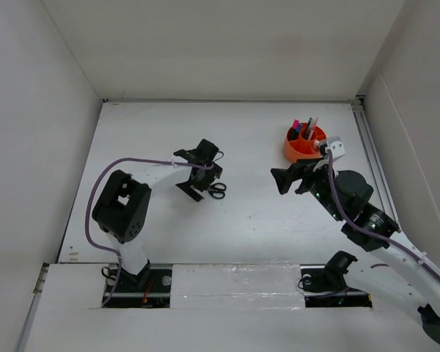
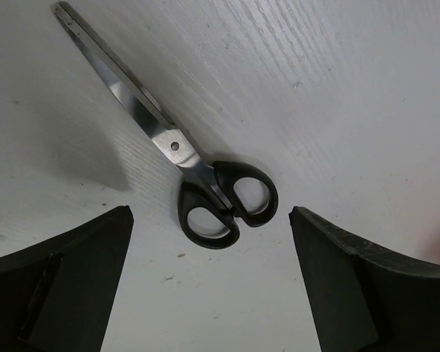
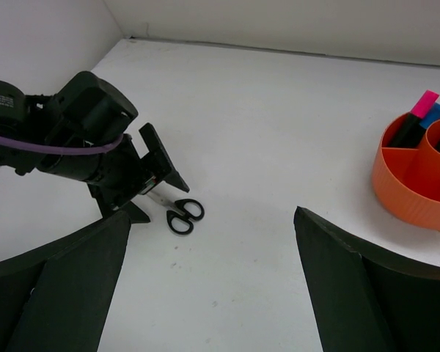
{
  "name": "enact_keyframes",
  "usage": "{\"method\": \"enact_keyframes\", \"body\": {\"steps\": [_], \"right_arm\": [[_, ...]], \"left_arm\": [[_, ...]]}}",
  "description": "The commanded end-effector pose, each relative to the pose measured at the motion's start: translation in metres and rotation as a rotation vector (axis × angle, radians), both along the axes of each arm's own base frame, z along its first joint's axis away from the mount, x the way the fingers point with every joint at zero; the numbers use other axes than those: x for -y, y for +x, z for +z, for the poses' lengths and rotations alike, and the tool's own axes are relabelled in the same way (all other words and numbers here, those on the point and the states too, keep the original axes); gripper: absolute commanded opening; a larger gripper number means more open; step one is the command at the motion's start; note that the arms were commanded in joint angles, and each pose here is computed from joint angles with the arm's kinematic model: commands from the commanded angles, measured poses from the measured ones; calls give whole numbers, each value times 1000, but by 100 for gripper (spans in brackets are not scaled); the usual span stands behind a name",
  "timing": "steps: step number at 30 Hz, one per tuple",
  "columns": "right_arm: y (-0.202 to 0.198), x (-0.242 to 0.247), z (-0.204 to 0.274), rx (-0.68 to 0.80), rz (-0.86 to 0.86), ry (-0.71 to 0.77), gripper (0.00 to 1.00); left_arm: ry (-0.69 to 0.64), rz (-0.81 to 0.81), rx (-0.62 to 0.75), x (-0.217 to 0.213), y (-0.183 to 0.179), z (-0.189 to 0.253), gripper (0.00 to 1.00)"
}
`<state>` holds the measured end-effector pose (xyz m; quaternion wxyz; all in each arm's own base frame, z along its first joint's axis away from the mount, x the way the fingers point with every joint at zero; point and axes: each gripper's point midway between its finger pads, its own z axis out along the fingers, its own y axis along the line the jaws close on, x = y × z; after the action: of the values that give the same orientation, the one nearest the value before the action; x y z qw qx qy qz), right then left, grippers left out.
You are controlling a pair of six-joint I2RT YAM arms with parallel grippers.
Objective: Sort the stationery into containers
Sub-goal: Pick up the scissors from the center of the board.
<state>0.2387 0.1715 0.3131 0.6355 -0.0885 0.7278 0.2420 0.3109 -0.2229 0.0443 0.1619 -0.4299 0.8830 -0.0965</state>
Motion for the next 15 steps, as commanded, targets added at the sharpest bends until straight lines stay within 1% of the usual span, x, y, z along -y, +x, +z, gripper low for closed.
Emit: {"method": "enact_keyframes", "body": {"steps": [1,4,6,7,8,11,13,15], "right_arm": [[-2,-4,11,29,17,38,99],[-2,-4,11,29,17,38,99],[-2,-4,11,29,17,38,99],[-1,-3,11,30,8,38,99],[-1,-3,11,30,8,38,99],[-1,-3,11,30,8,38,99],[-1,-3,11,30,8,38,99],[-1,-3,11,30,8,38,99]], "left_arm": [[-2,23,44,2,6,25,85],[-33,6,99,7,12,41,84],[-95,-60,194,24,29,57,79],[-107,-82,211,30,34,62,75],[-101,-128,226,35,38,67,73],[-36,-142,223,45,50,78,73],[-25,-151,212,51,57,73,73],[-21,-156,189,52,56,63,73]]}}
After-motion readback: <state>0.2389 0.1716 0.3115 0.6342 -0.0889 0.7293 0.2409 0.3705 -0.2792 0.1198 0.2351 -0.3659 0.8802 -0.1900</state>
